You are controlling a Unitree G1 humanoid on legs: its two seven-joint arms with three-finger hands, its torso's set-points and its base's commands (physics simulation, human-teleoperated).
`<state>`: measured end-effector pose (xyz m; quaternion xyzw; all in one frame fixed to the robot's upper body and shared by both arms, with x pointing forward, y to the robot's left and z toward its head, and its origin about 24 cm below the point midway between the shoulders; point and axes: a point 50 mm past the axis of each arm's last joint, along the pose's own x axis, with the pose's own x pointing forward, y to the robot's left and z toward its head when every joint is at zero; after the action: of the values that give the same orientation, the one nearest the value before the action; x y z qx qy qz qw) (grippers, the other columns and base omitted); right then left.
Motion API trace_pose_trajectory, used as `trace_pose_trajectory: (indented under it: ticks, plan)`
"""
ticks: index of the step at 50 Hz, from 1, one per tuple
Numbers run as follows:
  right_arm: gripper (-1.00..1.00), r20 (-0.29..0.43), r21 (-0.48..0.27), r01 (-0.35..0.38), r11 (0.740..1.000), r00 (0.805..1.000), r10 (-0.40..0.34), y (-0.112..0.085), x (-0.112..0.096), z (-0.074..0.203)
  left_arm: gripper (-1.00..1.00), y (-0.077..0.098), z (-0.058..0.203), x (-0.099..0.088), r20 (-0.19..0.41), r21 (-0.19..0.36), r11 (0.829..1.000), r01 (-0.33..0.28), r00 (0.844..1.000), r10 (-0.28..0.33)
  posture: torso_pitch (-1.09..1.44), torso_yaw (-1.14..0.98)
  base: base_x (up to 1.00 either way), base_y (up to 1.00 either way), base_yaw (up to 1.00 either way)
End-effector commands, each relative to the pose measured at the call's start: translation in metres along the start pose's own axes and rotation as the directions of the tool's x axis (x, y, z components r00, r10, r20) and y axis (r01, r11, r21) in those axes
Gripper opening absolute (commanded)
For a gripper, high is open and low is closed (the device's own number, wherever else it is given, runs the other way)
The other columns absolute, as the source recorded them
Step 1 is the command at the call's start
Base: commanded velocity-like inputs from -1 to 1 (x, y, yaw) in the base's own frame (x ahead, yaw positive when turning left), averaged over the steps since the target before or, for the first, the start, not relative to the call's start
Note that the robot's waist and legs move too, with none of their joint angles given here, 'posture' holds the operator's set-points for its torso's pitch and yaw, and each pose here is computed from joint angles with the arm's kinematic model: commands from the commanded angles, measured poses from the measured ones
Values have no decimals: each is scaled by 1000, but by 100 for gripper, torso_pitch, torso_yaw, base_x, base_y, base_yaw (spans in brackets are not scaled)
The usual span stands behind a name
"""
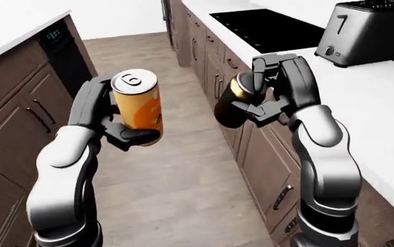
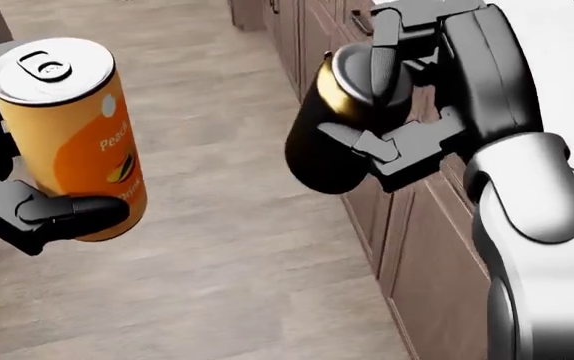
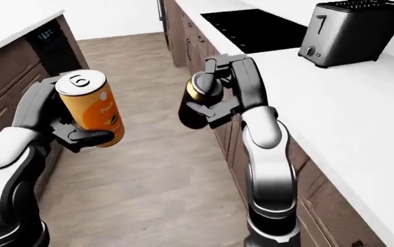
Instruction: Move the drinks to the dining counter.
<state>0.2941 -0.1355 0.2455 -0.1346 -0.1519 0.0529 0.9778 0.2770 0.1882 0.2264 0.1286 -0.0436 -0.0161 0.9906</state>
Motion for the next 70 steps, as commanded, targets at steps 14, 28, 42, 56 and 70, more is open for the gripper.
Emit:
trace_pose_trajectory:
  ticks: [14, 28, 42, 56, 70]
  plan:
    - [-100, 124, -13, 32, 999, 992, -30, -6, -4, 23, -100, 2, 20, -4, 122, 29, 999, -31, 992, 27, 0, 0, 7, 0, 100]
    - [-100, 121, -15, 35, 999, 992, -33, -7, -5, 21, -100, 2, 19, -5, 124, 32, 999, -30, 992, 25, 0, 0, 7, 0, 100]
    - [-100, 123, -26, 31, 999, 992, -28, -5, -4, 24, -100, 4, 19, -7, 129, 28, 999, -33, 991, 29, 0, 0, 7, 0, 100]
    - [-100, 121, -20, 38, 999, 992, -35, -6, -5, 19, -100, 2, 20, -6, 129, 40, 999, -28, 991, 22, 0, 0, 8, 0, 100]
    - [-100, 131, -22, 31, 999, 991, -27, -6, -2, 23, -100, 2, 22, -6, 133, 40, 999, -27, 991, 22, 0, 0, 19, 0, 100]
